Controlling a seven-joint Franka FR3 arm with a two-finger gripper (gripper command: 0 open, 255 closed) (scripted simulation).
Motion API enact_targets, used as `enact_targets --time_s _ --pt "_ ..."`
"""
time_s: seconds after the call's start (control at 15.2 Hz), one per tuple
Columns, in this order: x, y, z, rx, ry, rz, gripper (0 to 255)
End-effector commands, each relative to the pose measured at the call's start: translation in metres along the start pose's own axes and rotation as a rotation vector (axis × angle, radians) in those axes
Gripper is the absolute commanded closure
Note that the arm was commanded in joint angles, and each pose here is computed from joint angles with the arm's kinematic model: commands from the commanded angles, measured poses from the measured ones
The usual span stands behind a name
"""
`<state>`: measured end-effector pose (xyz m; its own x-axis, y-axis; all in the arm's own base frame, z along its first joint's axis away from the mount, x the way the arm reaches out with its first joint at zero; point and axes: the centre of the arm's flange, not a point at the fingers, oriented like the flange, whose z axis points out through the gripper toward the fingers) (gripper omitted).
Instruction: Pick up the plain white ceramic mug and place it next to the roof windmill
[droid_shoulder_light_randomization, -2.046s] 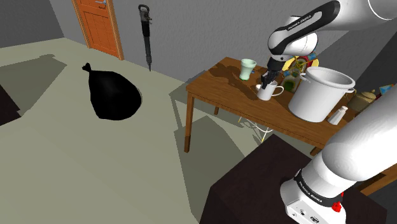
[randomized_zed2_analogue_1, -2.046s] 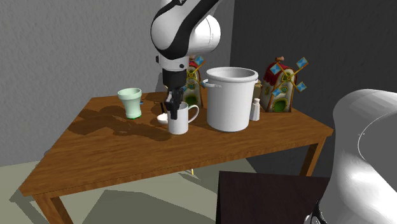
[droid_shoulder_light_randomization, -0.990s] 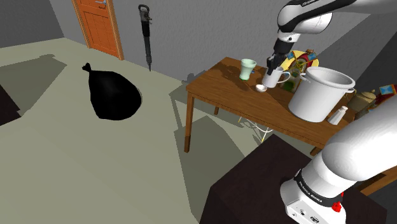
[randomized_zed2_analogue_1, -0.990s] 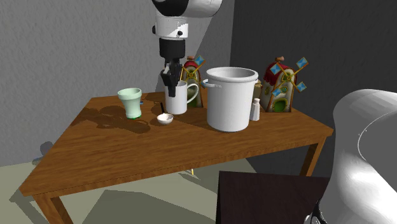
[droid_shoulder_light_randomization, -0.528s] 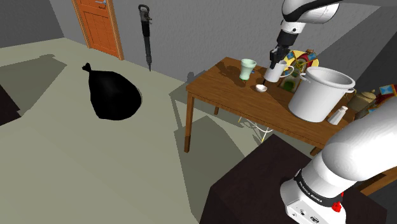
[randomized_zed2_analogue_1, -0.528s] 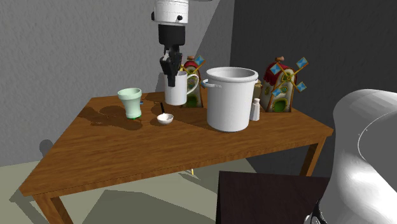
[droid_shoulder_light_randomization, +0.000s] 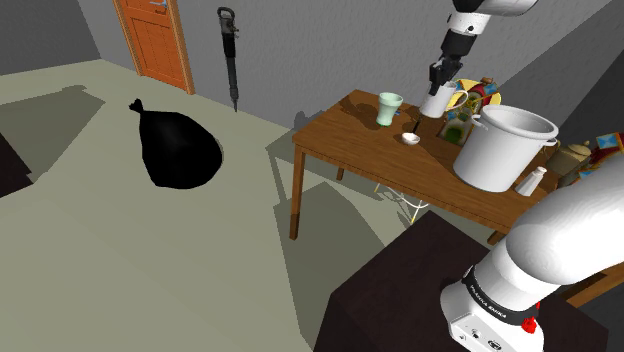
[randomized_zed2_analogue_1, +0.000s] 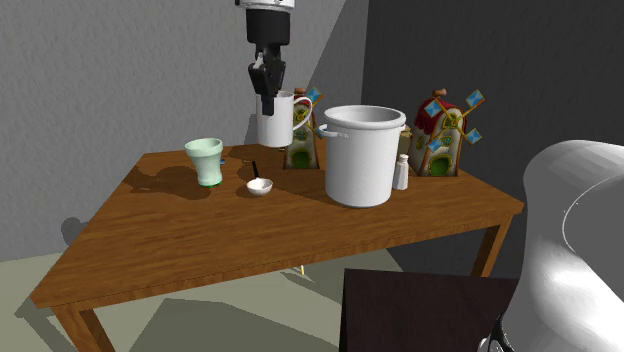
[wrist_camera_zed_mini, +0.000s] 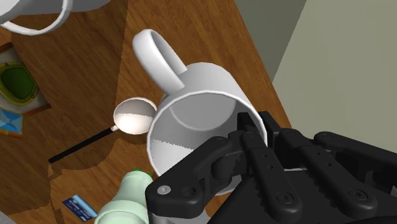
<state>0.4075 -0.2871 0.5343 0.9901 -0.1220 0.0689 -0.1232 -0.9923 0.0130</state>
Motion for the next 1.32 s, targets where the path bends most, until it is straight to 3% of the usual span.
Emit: enact_targets --time_s 0.0,1.25 --pt "0.001 0.000 -0.011 0.000 0.000 0.000 255" --pt "0.008 0.002 -0.111 0.000 0.000 0.000 255"
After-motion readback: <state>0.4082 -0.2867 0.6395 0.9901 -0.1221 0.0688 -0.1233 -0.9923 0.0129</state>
